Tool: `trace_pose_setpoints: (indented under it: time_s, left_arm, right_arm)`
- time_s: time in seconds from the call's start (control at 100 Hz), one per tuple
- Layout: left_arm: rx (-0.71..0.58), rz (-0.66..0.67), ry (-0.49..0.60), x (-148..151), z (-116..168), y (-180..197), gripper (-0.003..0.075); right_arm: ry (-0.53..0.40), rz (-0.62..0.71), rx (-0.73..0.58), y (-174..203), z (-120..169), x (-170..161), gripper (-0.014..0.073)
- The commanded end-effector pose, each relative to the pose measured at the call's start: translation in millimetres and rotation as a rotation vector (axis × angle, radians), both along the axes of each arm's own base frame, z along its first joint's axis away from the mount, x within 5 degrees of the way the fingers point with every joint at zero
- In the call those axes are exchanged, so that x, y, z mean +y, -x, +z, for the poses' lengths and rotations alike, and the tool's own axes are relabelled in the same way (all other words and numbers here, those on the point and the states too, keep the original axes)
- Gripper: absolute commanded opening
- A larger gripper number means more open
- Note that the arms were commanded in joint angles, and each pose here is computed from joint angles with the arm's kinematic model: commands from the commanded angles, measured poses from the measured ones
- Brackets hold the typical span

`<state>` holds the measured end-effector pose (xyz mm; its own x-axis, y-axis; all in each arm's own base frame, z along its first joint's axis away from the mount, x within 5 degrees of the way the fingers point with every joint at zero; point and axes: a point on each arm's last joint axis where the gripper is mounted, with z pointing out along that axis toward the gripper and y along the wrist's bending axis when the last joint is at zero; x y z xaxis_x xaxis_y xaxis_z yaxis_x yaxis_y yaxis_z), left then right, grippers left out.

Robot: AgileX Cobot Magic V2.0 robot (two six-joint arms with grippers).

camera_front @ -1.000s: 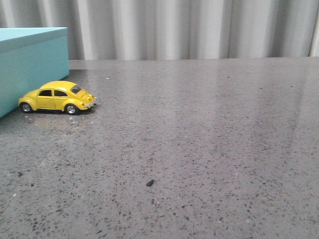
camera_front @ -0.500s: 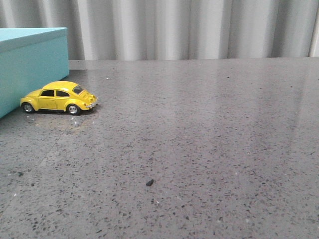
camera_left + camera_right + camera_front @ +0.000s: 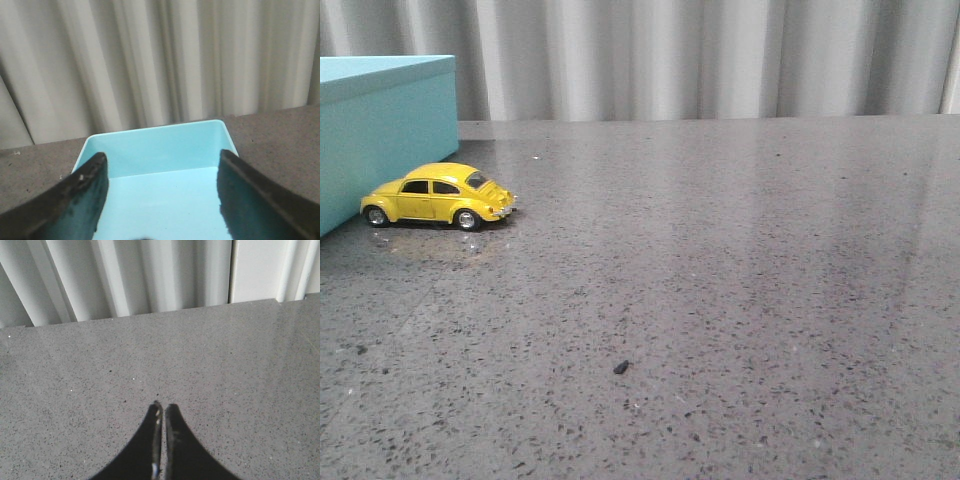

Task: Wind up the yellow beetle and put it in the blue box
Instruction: 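Move the left gripper over the car beside the blue box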

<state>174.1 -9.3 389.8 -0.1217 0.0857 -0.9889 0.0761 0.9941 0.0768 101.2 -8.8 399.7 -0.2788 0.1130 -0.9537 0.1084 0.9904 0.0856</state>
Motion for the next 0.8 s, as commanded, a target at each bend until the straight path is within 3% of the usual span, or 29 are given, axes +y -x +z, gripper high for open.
trace_pose_setpoints:
  time_s: [0.0,0.24,0.54,0.64,0.79]
  left_arm:
    - [-0.079,-0.021,-0.019,-4,22,-7,0.0492]
    - [-0.043,-0.201,-0.255,-35,35,-27,0.0492]
    - [0.185,-0.481,-0.538,-76,23,-48,0.0492]
    - [0.308,-0.586,-0.577,-88,13,-52,0.0492]
    - [0.507,-0.721,-0.552,-102,-8,-60,0.0492]
  right_arm:
    - [0.02,0.001,-0.088,2,14,0,-0.0061]
    - [0.019,0.001,-0.079,2,13,0,-0.0061]
    - [0.019,0.001,-0.08,2,13,0,-0.0061]
    - [0.019,0.001,-0.08,2,13,0,-0.0061]
    - [0.02,0.001,-0.082,2,13,0,-0.0061]
